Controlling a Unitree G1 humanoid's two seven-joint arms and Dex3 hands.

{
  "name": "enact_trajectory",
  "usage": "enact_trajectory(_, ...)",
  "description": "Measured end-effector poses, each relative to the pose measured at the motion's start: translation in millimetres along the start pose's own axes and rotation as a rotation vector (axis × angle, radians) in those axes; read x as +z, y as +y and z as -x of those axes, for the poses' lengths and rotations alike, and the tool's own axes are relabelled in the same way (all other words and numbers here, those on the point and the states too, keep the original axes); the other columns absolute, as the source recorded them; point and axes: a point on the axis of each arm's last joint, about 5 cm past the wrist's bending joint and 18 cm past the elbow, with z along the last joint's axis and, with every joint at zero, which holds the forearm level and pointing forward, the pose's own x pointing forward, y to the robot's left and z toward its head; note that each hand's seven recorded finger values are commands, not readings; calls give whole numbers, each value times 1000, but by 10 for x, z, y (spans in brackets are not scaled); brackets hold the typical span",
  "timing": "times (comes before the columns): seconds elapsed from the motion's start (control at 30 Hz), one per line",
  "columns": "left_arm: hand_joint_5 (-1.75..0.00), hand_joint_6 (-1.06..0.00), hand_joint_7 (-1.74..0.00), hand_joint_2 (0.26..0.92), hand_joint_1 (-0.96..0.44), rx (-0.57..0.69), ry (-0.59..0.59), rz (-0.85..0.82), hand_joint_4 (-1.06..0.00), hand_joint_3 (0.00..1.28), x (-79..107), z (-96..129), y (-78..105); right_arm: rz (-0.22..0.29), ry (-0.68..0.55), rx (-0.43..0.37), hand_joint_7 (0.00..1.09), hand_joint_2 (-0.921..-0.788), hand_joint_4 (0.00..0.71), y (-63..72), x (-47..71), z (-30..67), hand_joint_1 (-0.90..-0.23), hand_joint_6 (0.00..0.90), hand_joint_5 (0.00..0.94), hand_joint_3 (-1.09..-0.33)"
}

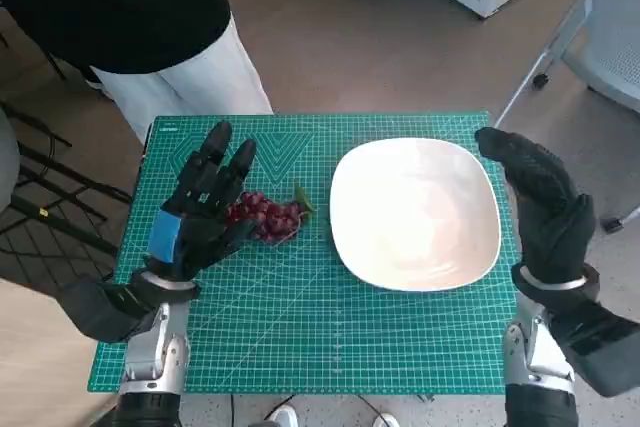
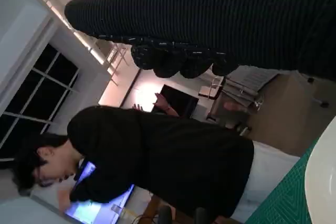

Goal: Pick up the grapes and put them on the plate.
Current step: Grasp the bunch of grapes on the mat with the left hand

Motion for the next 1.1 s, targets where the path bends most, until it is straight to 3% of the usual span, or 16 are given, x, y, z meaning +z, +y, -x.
enact_trajectory(0.63, 0, -136, -1, 921, -590, -16, 8, -37, -166, 161, 14, -4, 7, 0, -2, 2, 411, -921, 194, -2, 3, -6, -602, -1, 1, -699)
enact_trajectory(0.83, 0, -93, 0, 920, -633, -93, 89, -310, -57, 96, 117, -26, 84, 1, -5, 3, 411, -921, 195, -2, 6, -9, -592, -1, 1, -702)
enact_trajectory(1.1, 0, -92, -4, 859, -592, -164, 209, -740, -27, 7, 345, -92, 167, 5, -19, 5, 408, -921, 191, -5, 27, -25, -578, -1, 0, -709)
